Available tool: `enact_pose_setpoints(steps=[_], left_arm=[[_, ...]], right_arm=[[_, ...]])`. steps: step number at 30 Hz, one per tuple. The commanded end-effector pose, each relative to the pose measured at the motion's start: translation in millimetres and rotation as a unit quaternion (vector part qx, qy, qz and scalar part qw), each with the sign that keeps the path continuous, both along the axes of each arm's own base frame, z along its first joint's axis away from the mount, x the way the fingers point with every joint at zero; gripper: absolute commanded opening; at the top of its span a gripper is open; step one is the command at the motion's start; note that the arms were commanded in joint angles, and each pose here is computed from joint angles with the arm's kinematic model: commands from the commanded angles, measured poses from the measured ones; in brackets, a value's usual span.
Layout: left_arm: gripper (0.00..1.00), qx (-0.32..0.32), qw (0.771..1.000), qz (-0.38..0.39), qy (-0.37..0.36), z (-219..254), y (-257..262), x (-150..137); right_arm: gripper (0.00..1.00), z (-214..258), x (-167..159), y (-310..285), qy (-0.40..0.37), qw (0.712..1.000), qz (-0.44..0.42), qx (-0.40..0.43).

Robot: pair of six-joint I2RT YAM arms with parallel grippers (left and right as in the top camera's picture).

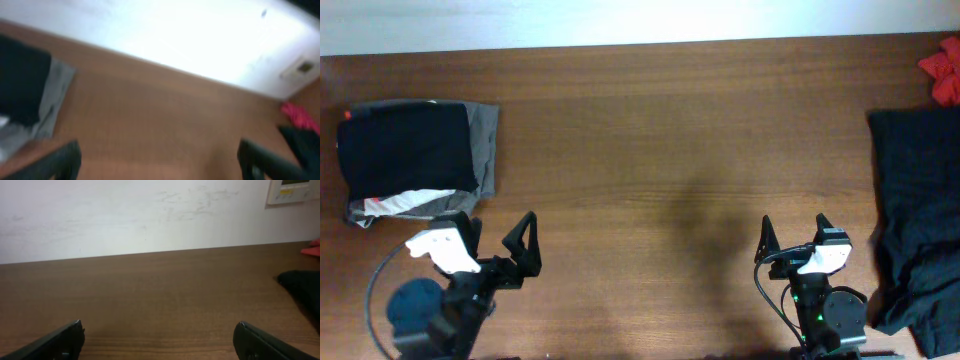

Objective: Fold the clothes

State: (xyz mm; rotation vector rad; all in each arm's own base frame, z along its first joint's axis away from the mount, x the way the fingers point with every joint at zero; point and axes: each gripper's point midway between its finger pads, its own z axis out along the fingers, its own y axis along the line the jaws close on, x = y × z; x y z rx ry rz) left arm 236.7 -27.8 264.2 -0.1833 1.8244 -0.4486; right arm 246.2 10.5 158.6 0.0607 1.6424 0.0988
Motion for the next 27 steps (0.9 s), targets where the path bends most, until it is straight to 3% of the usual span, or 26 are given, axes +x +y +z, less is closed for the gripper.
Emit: enact_pose_setpoints(steps=[1,4,8,27], left_arm=[[0.99,-0.006,0.999,0.004,-0.048,-11,-1,5],[0.99,0.001,0.992,0.012,-0.126,-6,0,9],[0.99,0.004,0.984,0.040,-0.174,-11,8,10],[0.99,0.019,0.968,0.182,-0.171,-57,55,6]], right_arm=[[0.99,-2,0,-3,0.001,1.000,-0.008,0.002],[0.99,-2,0,-3,0.001,1.000,-0.008,0.002],[0.99,-2,0,-3,0.001,1.000,-0.008,0.002],[0.99,-2,0,-3,0.001,1.000,-0.008,0.002]])
